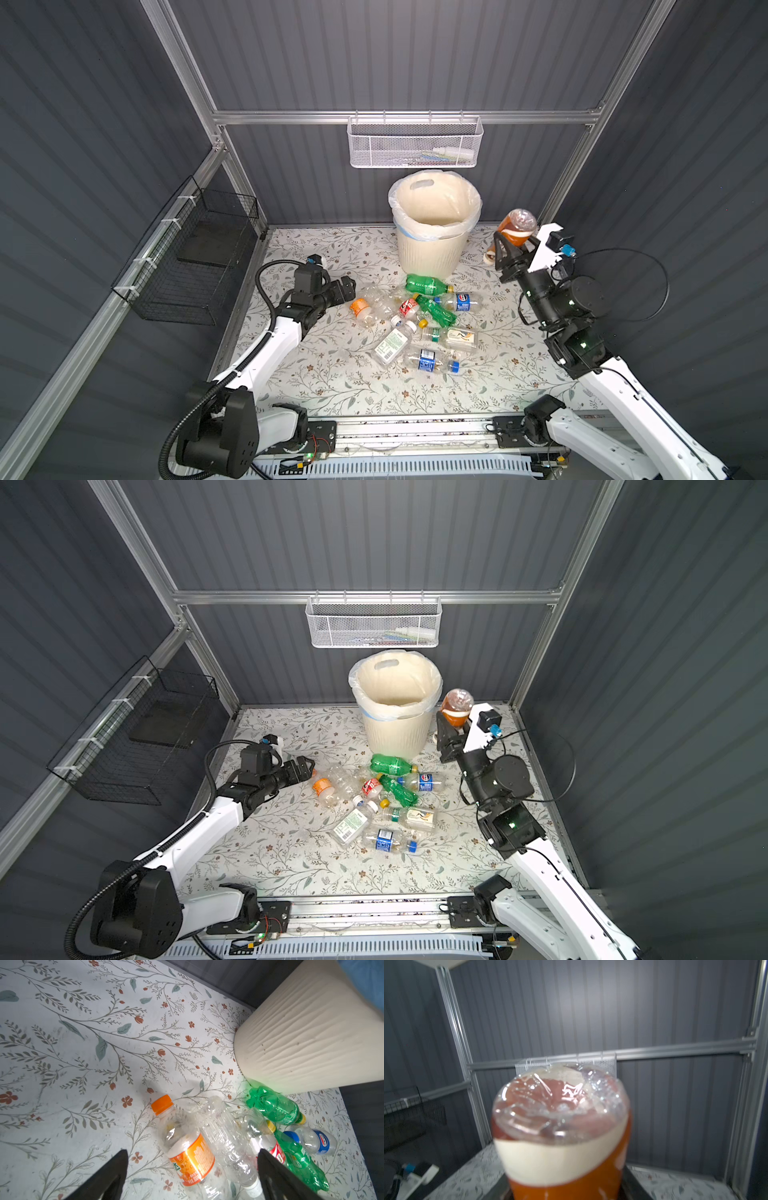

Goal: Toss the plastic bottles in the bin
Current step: 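Carry the brown bottle over the bin and release it with the right gripper, then draw the right arm back from the bin while the left gripper grasps the orange-capped bottle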

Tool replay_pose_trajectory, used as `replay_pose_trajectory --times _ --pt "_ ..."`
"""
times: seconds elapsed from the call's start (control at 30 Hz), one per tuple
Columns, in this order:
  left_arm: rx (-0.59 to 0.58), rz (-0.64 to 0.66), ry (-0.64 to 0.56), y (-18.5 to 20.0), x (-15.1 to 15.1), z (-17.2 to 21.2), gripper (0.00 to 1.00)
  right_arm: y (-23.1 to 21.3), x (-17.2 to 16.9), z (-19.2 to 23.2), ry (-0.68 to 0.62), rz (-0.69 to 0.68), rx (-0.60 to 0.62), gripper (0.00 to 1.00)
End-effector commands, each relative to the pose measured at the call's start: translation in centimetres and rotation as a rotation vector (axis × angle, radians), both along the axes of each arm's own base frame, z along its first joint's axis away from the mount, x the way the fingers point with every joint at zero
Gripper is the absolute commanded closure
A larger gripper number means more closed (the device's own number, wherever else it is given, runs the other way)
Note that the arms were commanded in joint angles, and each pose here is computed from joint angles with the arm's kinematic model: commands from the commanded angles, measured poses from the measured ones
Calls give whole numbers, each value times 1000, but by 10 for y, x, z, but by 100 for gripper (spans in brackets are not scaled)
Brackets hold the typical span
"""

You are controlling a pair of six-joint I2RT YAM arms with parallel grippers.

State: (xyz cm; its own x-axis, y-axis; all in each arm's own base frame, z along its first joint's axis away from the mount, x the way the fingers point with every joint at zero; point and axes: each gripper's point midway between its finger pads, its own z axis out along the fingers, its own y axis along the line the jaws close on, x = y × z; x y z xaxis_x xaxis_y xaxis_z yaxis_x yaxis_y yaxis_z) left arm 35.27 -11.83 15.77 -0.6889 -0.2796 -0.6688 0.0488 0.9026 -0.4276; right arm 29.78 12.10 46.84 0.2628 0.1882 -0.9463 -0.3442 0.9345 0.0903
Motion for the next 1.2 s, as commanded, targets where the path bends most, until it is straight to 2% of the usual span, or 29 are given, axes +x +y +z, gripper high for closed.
replay_pose_trajectory --times 0.0,0.1,0.17,0.2,0.23,0.3,0.73,1.17 --pt "2 28 34 2 -13 -11 3 14 19 67 -131 65 13 49" --pt "-7 35 39 2 -18 -14 3 37 92 74 18 79 4 51" --pt "-7 27 51 0 -20 -17 2 53 138 65 164 82 -40 44" --pt "-3 25 62 0 -22 -20 1 59 158 45 270 82 -71 35" --pt "-3 25 70 0 -23 -22 1 63 169 41 312 98 -81 18" --pt "-7 28 71 1 -26 -24 0 60 185 25 375 72 -67 1" --pt "-21 20 120 -6 -18 -42 0 5 167 18 387 23 58 1" --pt "-25 35 210 -18 -5 -61 4 -43 145 -42 486 -43 156 1"
